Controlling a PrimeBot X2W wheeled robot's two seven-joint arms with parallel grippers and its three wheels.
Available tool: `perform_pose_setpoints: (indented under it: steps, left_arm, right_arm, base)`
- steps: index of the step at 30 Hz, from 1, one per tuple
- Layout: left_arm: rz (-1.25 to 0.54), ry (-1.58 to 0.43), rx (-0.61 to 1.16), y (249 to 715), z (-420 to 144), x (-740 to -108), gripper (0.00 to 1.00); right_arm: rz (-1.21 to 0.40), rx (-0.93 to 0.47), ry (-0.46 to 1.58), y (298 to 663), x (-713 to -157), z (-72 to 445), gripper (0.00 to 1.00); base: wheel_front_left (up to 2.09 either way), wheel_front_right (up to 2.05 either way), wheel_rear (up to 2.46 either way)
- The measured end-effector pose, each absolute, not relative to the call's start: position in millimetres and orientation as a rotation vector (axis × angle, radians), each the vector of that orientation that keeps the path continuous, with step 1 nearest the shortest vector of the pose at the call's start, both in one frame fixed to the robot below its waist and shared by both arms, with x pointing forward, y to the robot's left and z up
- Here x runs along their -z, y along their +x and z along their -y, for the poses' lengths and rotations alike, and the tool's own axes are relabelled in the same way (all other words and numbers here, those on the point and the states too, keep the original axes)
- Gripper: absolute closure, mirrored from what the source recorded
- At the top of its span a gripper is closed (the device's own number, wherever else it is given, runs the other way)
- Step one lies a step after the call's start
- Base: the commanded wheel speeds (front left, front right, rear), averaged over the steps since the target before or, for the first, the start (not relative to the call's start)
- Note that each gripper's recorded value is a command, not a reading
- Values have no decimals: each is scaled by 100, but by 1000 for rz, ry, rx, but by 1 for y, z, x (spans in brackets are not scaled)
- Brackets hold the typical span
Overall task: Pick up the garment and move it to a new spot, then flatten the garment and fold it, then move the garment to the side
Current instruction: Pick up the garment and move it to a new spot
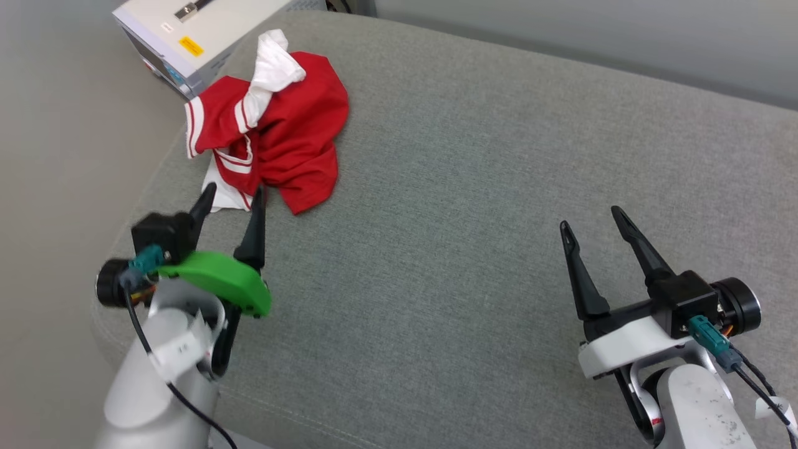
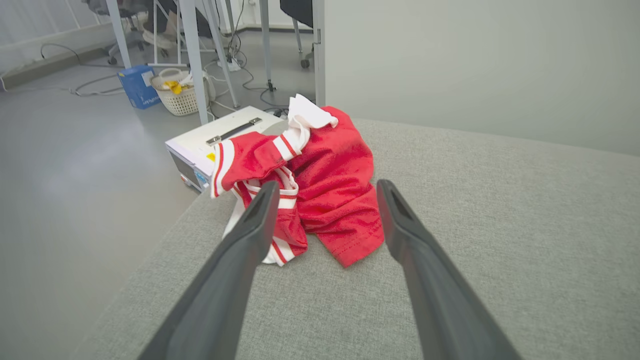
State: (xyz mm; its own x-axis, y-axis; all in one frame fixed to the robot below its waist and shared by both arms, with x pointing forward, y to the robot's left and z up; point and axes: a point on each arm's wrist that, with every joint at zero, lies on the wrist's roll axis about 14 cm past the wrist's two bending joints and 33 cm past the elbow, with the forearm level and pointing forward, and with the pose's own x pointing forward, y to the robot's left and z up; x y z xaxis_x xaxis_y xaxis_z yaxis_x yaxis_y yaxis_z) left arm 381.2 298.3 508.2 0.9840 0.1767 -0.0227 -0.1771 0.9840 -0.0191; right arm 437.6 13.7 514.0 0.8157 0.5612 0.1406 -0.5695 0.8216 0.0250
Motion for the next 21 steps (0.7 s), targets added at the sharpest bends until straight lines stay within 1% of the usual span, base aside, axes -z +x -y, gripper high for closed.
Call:
perform_pose_setpoints:
  steps: [2, 5, 8, 12, 17, 21]
  left_arm:
    - [-88, -46, -140, 408, -301, -508, 0]
    - [-196, -9, -89, 443, -311, -512, 0]
    - [-348, 27, -87, 463, -333, -504, 0]
    - [-523, 53, -105, 479, -356, -486, 0]
    - [-735, 47, -87, 491, -358, -445, 0]
    - [-801, 45, -77, 503, -358, -426, 0]
  right_arm:
    - [115, -585, 66, 445, -506, -8, 0]
    - [87, -563, 66, 453, -491, 0, 0]
    - [72, -543, 71, 464, -480, 6, 0]
    - [51, -507, 77, 476, -466, 18, 0]
    - [-2, -472, 78, 482, -441, 31, 0]
    - [-26, -451, 77, 488, -427, 39, 0]
  base:
    - [0, 0, 0]
    - [0, 0, 0]
    - [0, 0, 0]
    - [0, 0, 0]
    - [0, 0, 0]
    - [0, 0, 0]
